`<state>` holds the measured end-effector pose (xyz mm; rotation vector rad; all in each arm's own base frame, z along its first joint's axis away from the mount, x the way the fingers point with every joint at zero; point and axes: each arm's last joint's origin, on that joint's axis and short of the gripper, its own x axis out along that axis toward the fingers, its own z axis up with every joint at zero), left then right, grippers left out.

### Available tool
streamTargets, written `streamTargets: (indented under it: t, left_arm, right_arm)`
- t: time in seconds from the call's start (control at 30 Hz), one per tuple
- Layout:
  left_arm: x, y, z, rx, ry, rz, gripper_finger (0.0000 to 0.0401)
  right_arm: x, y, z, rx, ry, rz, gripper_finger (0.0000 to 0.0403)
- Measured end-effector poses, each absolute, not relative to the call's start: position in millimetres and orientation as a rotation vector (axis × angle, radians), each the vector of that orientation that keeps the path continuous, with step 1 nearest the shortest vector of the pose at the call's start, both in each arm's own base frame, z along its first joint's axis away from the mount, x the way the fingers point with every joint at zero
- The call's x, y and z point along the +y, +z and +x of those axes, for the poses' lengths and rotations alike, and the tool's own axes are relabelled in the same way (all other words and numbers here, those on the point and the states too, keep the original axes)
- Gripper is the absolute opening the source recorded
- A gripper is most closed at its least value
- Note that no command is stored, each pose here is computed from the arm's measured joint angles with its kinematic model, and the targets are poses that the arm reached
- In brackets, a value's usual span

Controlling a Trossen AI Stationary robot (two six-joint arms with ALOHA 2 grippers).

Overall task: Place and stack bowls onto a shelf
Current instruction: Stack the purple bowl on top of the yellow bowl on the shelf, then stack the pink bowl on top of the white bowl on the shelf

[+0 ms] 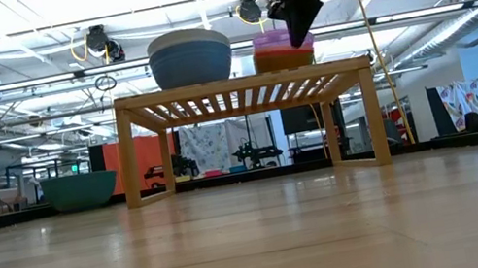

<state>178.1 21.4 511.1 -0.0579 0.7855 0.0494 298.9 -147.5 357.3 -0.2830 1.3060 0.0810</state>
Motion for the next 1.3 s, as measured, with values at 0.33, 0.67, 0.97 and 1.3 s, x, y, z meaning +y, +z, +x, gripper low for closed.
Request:
streamTargets:
  t: [0.33,0.67,0.97,1.3]
  left_arm:
    - [21.4,511.1,178.0,0.786,0.039,-0.034,0.0037]
    - [21.4,511.1,178.0,0.784,0.070,-0.107,0.0037]
    - [3.5,512.6,176.2,0.788,-0.076,-0.276,0.0037]
    - [-50.6,506.3,175.3,0.872,-0.081,-0.429,0.0037]
  right_arm:
    - [-134.7,380.5,285.2,1.223,0.052,-0.325,0.0069]
    - [-123.0,415.6,260.1,1.144,-0.152,-0.475,0.0100]
    - [-90.9,463.0,202.6,0.957,-0.301,-0.487,0.0100]
    - [-66.3,492.2,143.4,0.782,-0.390,-0.459,0.0100]
